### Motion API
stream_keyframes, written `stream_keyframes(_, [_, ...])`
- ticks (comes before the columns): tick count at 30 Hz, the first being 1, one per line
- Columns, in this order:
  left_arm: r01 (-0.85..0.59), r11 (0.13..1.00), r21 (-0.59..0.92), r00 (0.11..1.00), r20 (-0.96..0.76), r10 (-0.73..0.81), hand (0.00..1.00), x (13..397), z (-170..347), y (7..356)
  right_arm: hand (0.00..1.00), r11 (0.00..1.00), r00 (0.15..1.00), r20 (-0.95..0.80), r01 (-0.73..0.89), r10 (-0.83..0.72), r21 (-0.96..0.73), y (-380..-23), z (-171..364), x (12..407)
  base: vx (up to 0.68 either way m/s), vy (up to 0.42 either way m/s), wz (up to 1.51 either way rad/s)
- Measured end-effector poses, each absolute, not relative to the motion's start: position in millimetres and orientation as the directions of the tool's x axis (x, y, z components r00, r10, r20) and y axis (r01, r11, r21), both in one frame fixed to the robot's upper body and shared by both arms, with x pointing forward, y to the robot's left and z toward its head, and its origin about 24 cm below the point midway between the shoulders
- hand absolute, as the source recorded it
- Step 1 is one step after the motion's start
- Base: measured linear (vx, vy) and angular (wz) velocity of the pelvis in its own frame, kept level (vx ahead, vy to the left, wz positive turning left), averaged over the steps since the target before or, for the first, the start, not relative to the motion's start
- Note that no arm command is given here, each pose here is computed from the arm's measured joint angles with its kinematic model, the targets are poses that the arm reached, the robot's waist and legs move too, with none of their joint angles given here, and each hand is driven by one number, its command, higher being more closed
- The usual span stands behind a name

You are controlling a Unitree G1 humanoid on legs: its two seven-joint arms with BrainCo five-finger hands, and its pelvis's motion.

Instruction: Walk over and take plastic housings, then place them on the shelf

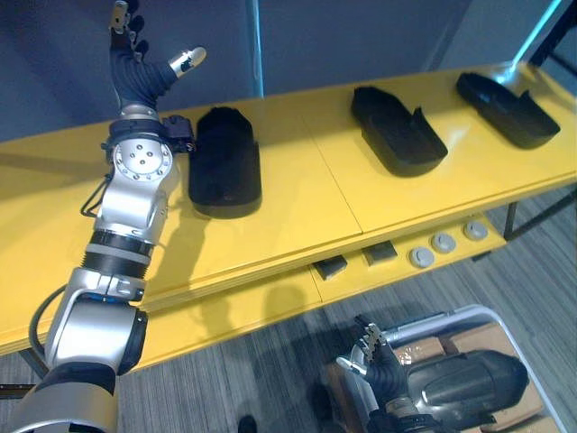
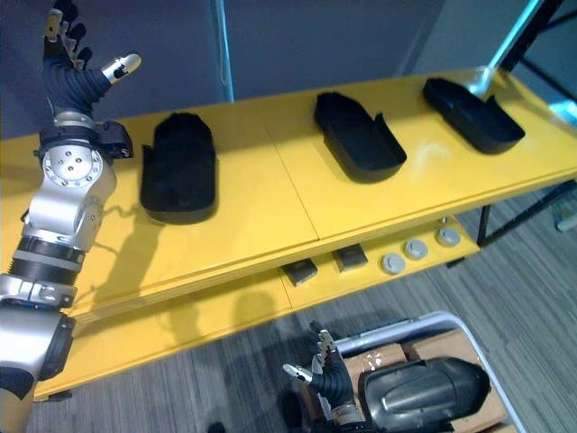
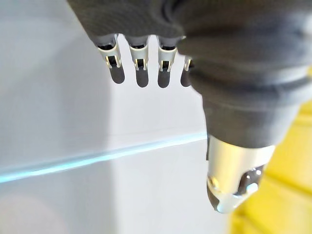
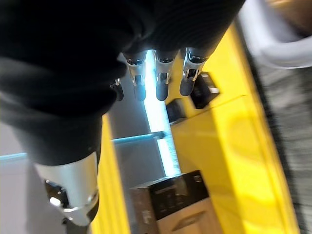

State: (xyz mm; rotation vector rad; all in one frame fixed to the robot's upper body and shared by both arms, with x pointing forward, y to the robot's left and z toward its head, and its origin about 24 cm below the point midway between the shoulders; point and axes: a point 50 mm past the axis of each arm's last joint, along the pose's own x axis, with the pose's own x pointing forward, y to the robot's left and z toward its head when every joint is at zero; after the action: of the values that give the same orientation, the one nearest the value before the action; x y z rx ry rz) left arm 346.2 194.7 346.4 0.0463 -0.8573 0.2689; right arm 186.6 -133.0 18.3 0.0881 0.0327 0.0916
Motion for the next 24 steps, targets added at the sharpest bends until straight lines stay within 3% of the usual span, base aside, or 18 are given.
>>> stream_keyframes(1, [-0.241, 0.966, -0.090, 0.622, 0.750, 0.225, 0.00, 343.4, 339.3, 193.7, 0.00, 0.992, 0.995, -0.032, -0.088, 0.091, 0.088, -133.3, 17.6, 186.5, 0.01, 0.039, 0.21])
stream_keyframes(2, [-0.217, 0.967, -0.130, 0.627, 0.741, 0.240, 1.00, 332.7, 315.8, 194.1, 0.00, 0.993, 0.995, -0.044, -0.080, 0.084, 0.081, -135.5, 14.6, 186.4, 0.02, 0.039, 0.21])
stream_keyframes(4, [-0.208, 0.962, -0.179, 0.636, 0.722, 0.272, 1.00, 313.0, 279.0, 196.2, 0.00, 0.994, 0.996, -0.050, -0.073, 0.077, 0.082, -136.6, 13.4, 185.4, 0.02, 0.025, 0.15])
stream_keyframes(6, [-0.253, 0.947, -0.196, 0.703, 0.636, 0.319, 1.00, 291.9, 220.1, 192.8, 0.00, 0.996, 0.997, -0.053, -0.049, 0.053, 0.081, -140.6, 12.6, 184.5, 0.01, 0.025, 0.15])
stream_keyframes(12, [-0.261, 0.957, -0.125, 0.868, 0.404, 0.289, 1.00, 256.6, 129.3, 175.6, 0.00, 0.997, 0.998, -0.044, -0.034, 0.037, 0.073, -144.4, 13.9, 185.3, -0.02, -0.002, 0.11])
stream_keyframes(19, [-0.197, 0.973, -0.116, 0.899, 0.375, 0.227, 1.00, 252.2, 119.2, 167.2, 0.00, 0.997, 0.999, -0.048, 0.007, -0.003, 0.079, -148.5, 13.1, 184.4, 0.01, 0.003, -0.04])
stream_keyframes(24, [-0.197, 0.974, -0.117, 0.897, 0.379, 0.227, 1.00, 271.6, 122.8, 167.1, 0.00, 0.997, 1.000, -0.031, 0.005, -0.003, 0.080, -146.7, 16.3, 188.5, 0.04, 0.018, -0.16])
